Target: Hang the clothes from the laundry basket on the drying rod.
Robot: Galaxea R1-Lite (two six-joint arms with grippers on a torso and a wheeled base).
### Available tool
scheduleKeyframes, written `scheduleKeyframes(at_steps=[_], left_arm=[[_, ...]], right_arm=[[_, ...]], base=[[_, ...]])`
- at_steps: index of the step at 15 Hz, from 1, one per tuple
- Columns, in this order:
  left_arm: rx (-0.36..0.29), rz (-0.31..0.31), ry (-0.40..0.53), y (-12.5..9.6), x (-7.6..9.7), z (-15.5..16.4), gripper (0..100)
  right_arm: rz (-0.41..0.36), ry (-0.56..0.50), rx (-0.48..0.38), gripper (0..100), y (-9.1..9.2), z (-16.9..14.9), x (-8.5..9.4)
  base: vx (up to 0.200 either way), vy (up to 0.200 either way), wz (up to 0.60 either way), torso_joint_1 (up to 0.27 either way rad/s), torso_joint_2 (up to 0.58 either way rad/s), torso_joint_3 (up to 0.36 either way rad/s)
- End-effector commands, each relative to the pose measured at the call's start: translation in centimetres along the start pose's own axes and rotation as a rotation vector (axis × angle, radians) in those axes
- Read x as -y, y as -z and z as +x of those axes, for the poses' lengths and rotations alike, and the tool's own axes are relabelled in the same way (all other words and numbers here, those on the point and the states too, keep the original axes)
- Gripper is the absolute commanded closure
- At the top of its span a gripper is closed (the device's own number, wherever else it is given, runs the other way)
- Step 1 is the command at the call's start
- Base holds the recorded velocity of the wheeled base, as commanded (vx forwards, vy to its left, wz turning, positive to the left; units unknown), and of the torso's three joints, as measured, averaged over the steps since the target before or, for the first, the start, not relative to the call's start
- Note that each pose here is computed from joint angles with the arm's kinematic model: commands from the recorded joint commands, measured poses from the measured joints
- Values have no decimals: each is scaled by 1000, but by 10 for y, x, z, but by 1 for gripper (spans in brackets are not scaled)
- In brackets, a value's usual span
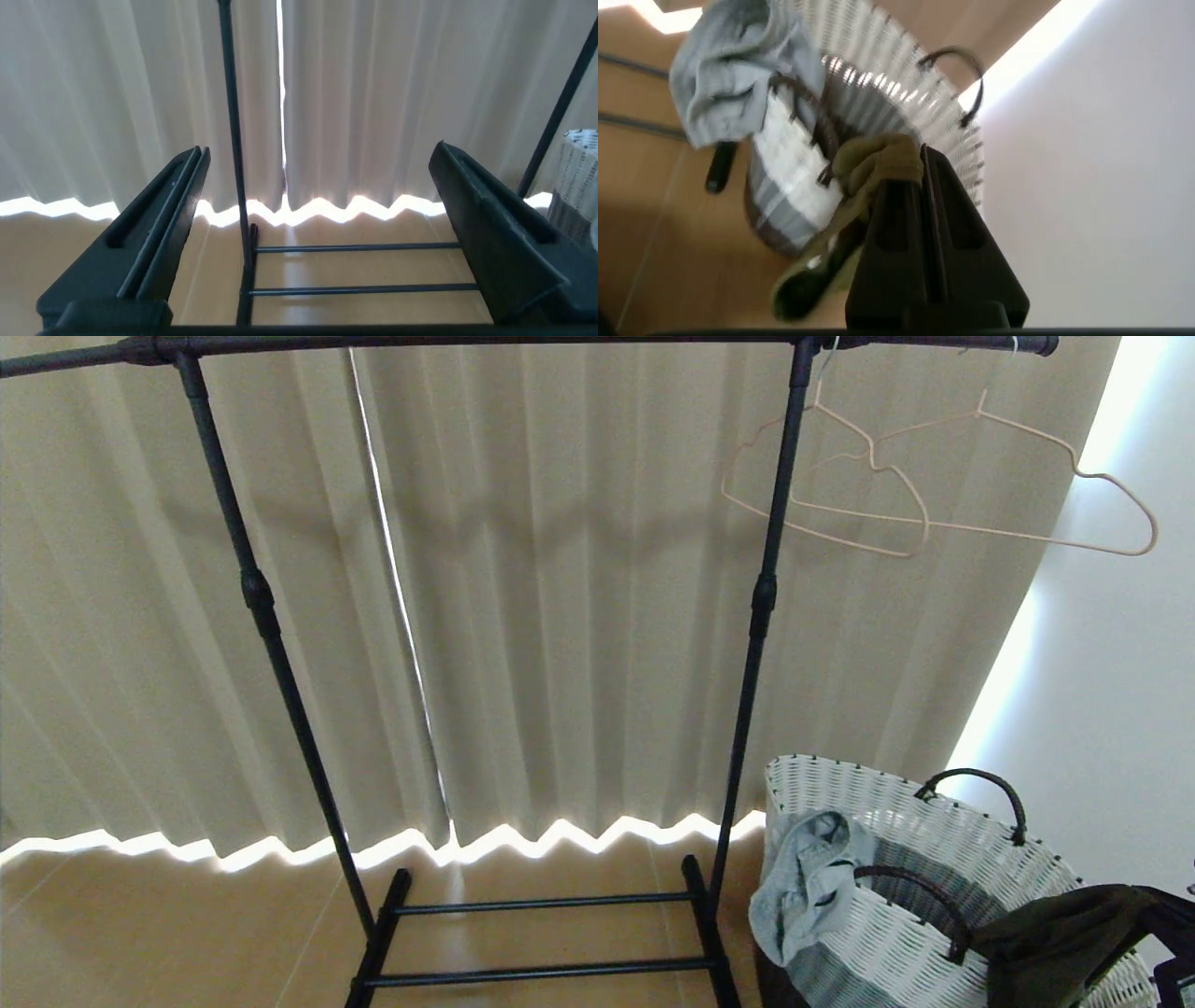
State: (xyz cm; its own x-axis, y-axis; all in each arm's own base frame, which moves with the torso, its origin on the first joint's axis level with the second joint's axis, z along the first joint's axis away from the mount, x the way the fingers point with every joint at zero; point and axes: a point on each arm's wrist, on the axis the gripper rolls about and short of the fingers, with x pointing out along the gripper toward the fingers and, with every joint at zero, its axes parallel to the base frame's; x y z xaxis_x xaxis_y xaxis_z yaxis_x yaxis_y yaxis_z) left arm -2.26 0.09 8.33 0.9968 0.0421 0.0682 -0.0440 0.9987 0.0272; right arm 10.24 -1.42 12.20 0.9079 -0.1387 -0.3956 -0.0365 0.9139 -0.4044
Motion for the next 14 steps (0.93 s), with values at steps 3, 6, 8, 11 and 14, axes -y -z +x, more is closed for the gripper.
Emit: scheduleKeyframes(at_steps=[3,6,8,11,14], left_arm=[[-2,7,4,0,0,0,0],[-5,73,6,0,0,0,0],[2,113,71,0,2,0,0],[57,116,288,-7,6,-2,0],[109,125,466,-63,8,3,0]], right_arm=[[-18,-94,127,100,-24,1,4],[-5,-210,265,100,-64,3,-1],[70,-345,347,100,-96,3,-13],[162,-480,396,100,-124,2,-29],[181,-527,459,100,-145,-3,-32]], base=[[0,0,0,0,0,0],[0,0,0,0,0,0],[0,0,0,0,0,0],[0,0,0,0,0,0],[0,0,0,0,0,0]])
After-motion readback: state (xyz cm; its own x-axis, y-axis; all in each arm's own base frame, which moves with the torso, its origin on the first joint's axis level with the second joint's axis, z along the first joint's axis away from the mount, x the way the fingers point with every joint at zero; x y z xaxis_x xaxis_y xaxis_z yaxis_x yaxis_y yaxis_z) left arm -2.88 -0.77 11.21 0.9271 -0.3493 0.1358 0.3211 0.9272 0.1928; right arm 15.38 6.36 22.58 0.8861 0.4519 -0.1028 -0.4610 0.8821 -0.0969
